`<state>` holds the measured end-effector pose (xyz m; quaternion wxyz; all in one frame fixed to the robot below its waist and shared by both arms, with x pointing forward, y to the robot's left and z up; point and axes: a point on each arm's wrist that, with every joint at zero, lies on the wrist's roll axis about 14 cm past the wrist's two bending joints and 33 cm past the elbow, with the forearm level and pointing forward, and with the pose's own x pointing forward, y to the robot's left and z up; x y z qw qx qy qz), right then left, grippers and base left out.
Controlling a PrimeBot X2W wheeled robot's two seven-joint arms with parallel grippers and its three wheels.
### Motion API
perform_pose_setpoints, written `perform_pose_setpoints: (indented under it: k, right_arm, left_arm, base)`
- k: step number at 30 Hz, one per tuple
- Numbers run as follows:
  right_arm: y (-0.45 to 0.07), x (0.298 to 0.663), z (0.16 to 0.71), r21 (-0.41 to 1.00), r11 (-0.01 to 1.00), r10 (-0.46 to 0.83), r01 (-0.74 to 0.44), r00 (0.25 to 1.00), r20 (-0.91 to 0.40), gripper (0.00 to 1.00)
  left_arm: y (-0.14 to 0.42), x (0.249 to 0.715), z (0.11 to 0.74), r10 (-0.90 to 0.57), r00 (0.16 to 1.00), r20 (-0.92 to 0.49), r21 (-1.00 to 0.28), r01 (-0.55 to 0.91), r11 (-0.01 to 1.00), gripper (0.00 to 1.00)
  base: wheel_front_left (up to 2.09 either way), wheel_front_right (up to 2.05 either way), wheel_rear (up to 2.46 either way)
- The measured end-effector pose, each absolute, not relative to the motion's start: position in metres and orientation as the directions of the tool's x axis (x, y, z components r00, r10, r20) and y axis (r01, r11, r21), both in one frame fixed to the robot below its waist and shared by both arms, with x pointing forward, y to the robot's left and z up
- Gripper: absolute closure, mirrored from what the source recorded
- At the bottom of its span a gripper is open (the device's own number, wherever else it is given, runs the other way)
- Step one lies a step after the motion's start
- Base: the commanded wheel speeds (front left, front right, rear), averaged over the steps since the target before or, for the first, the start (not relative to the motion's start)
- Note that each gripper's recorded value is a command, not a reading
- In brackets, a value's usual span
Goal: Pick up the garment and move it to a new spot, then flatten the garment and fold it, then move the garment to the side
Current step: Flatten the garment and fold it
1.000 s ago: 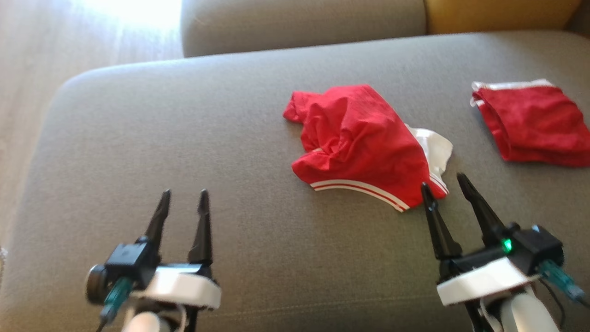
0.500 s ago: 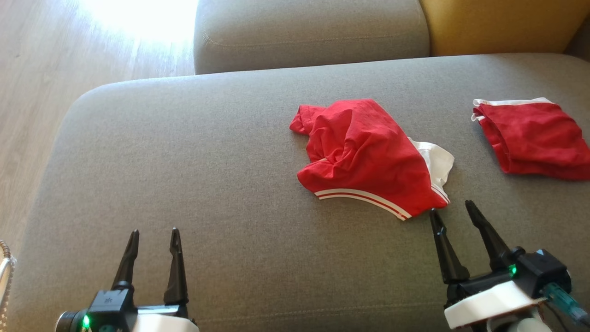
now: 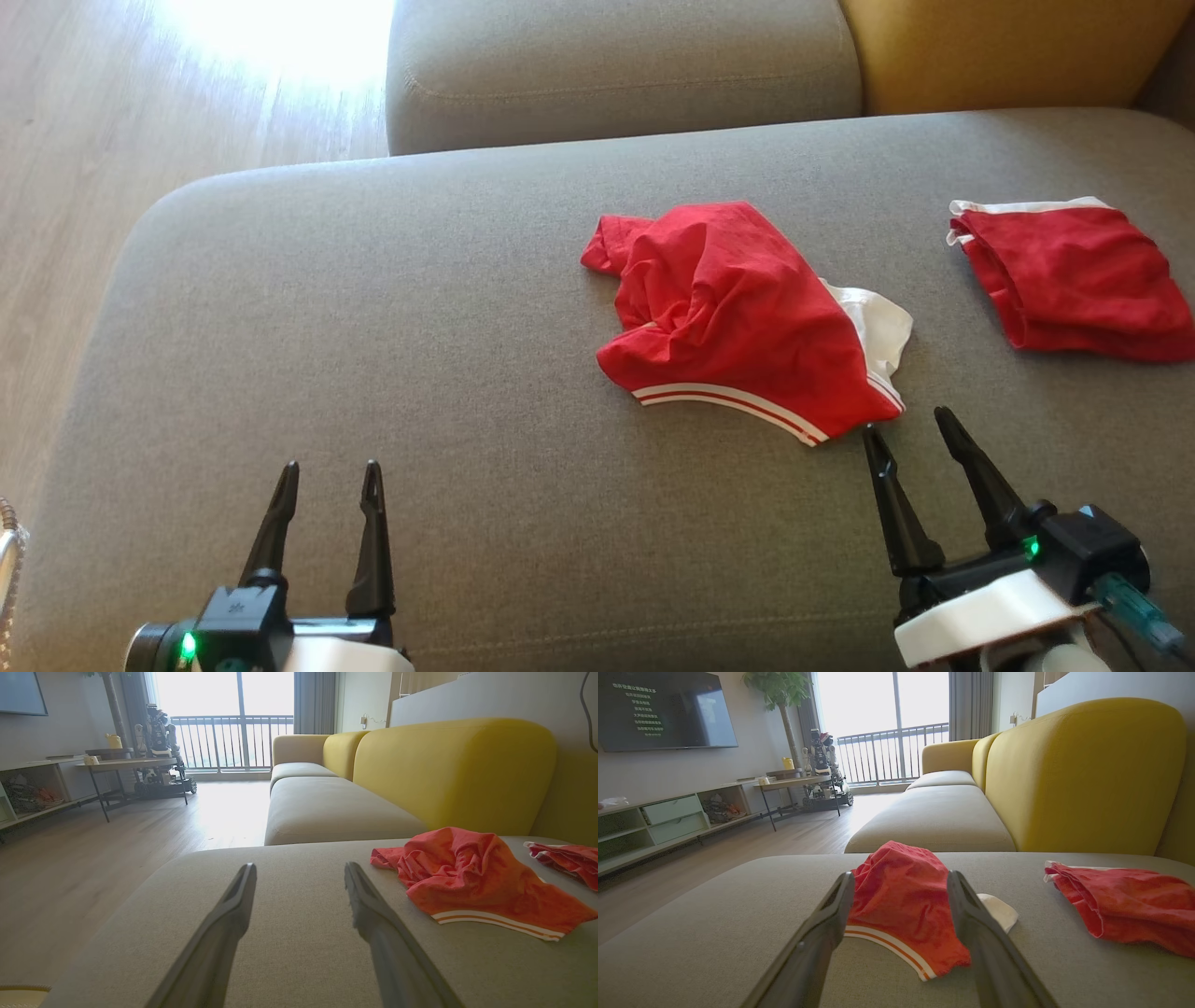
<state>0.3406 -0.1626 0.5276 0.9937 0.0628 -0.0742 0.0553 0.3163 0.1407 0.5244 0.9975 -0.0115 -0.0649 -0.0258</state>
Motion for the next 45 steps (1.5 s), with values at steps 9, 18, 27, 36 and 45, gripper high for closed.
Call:
perform_pose_setpoints:
  k: [9, 18, 27, 36, 45]
  right_arm:
    - [-0.164, 0.34, 0.527, 0.118, 0.986, 0.096, -0.114, 0.984, 0.151, 0.0]
    - [-0.167, 0.341, 0.524, 0.122, 0.987, 0.085, -0.103, 0.986, 0.145, 0.0]
    - [-0.173, 0.343, 0.52, 0.123, 0.989, 0.066, -0.083, 0.989, 0.131, 0.0]
    - [-0.179, 0.367, 0.523, 0.113, 0.991, 0.051, -0.066, 0.989, 0.137, 0.0]
    - [-0.204, 0.385, 0.518, 0.087, 0.996, -0.018, 0.007, 0.992, 0.121, 0.0]
  left_arm:
    - [0.136, 0.316, 0.522, -0.064, 0.99, 0.124, -0.004, 0.065, 0.998, 0.0]
    - [0.131, 0.319, 0.515, -0.087, 0.991, 0.1, -0.006, 0.088, 0.996, 0.0]
    - [0.111, 0.326, 0.499, -0.167, 0.985, 0.049, 0.012, 0.166, 0.986, 0.0]
    - [0.029, 0.365, 0.469, -0.517, 0.855, -0.036, 0.012, 0.517, 0.856, 0.0]
    - [-0.059, 0.393, 0.443, -0.805, 0.582, -0.114, 0.112, 0.813, 0.571, 0.0]
  base:
    - [0.0, 0.0, 0.0]
    - [0.0, 0.0, 0.0]
    - [0.0, 0.0, 0.0]
    - [0.0, 0.0, 0.0]
    - [0.0, 0.0, 0.0]
